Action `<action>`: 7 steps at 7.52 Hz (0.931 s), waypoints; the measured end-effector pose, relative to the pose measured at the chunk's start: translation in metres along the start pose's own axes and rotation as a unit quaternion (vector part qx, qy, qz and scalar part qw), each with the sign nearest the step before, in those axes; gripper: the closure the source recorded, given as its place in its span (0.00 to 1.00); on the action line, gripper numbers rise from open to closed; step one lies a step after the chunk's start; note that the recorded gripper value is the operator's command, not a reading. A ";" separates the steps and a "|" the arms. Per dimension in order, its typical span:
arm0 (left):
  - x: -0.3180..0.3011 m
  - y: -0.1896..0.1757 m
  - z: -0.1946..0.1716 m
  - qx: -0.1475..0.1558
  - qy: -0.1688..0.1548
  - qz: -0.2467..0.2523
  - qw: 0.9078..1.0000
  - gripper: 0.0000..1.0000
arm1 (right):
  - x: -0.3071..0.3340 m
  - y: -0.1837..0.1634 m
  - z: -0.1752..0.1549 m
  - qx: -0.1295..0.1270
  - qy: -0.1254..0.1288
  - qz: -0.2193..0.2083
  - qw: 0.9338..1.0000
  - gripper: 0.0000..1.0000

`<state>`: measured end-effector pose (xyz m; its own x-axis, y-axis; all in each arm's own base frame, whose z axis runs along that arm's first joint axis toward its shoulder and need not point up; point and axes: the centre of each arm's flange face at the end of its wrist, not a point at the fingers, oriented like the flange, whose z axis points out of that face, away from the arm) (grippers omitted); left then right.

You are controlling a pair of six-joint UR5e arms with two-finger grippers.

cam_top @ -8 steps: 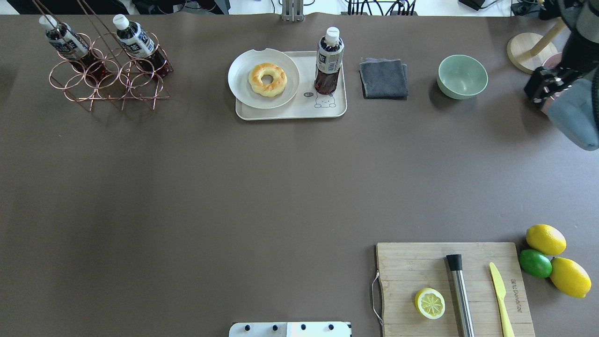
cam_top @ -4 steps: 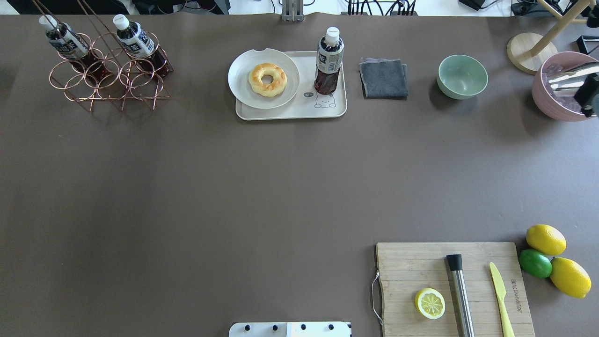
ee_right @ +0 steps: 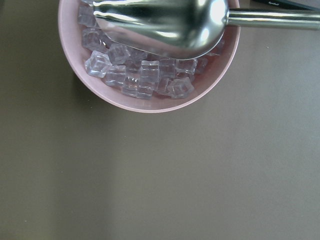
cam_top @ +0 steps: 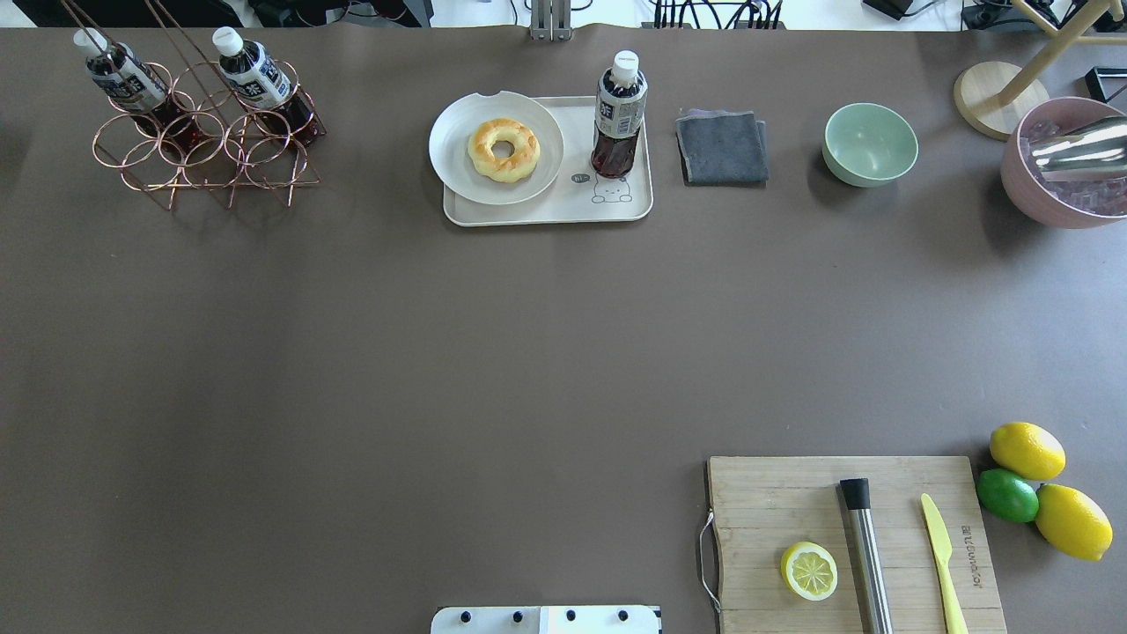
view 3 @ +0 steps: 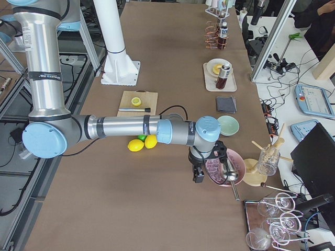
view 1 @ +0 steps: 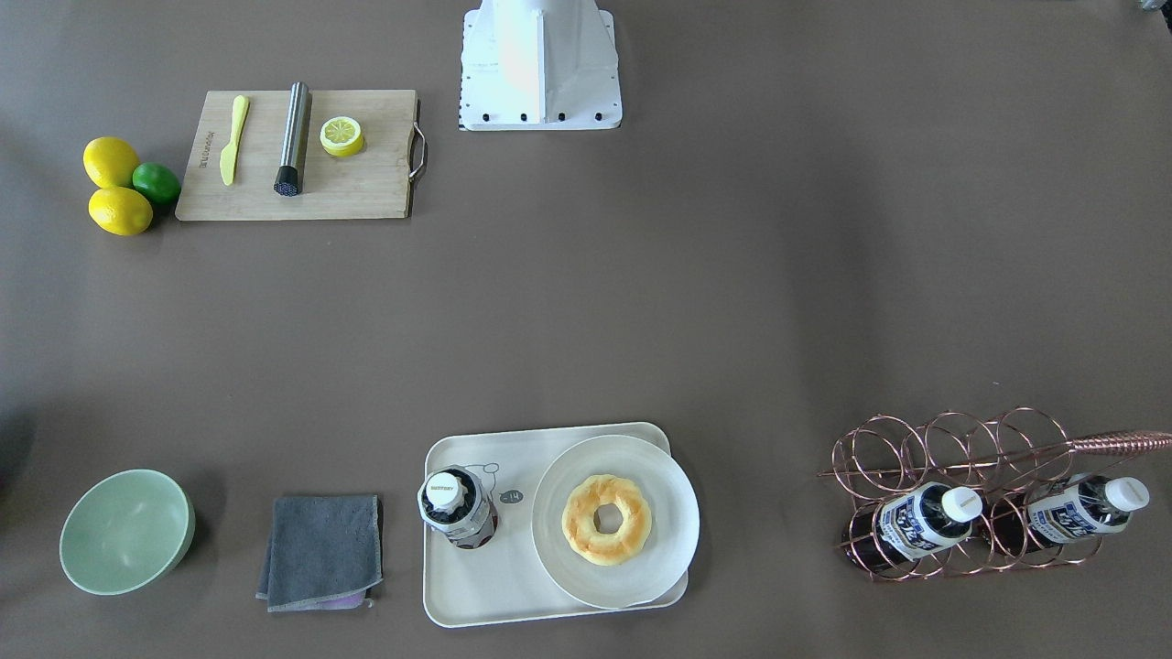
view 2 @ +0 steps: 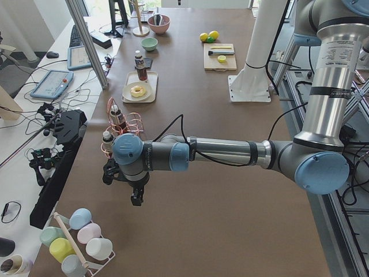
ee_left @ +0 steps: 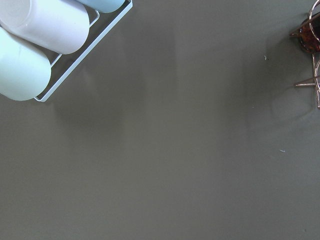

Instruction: Place tea on tray

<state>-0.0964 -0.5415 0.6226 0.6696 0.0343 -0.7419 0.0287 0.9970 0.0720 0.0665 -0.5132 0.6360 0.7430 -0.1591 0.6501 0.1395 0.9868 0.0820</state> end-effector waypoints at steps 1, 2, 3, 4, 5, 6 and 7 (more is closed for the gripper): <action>0.001 -0.002 -0.001 0.000 0.000 0.001 1.000 0.02 | 0.008 0.003 0.001 0.003 -0.002 0.006 1.000 0.00; 0.002 -0.003 -0.001 0.000 0.000 0.001 1.000 0.02 | 0.012 0.004 0.000 0.006 -0.003 0.010 1.000 0.00; 0.002 -0.002 -0.001 0.000 0.000 0.000 1.000 0.02 | 0.012 0.004 -0.002 0.008 -0.003 0.011 1.000 0.00; 0.001 -0.002 -0.001 0.000 0.000 -0.001 1.000 0.02 | 0.012 0.003 -0.004 0.010 -0.003 0.011 1.000 0.00; 0.001 -0.001 -0.001 0.000 0.000 -0.001 1.000 0.02 | 0.011 0.002 -0.005 0.012 -0.003 0.010 1.000 0.00; 0.001 -0.001 -0.001 0.000 0.000 -0.001 1.000 0.02 | 0.010 0.000 -0.007 0.013 -0.002 0.009 1.000 0.00; 0.001 -0.001 -0.001 0.000 0.000 -0.001 1.000 0.02 | 0.009 -0.001 -0.008 0.014 -0.002 0.008 1.000 0.00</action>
<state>-0.0965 -0.5424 0.6211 0.6701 0.0326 -0.7416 0.0297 0.9971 0.0707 0.0785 -0.5157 0.6355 0.7422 -0.1429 0.6547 0.1086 0.9897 0.0930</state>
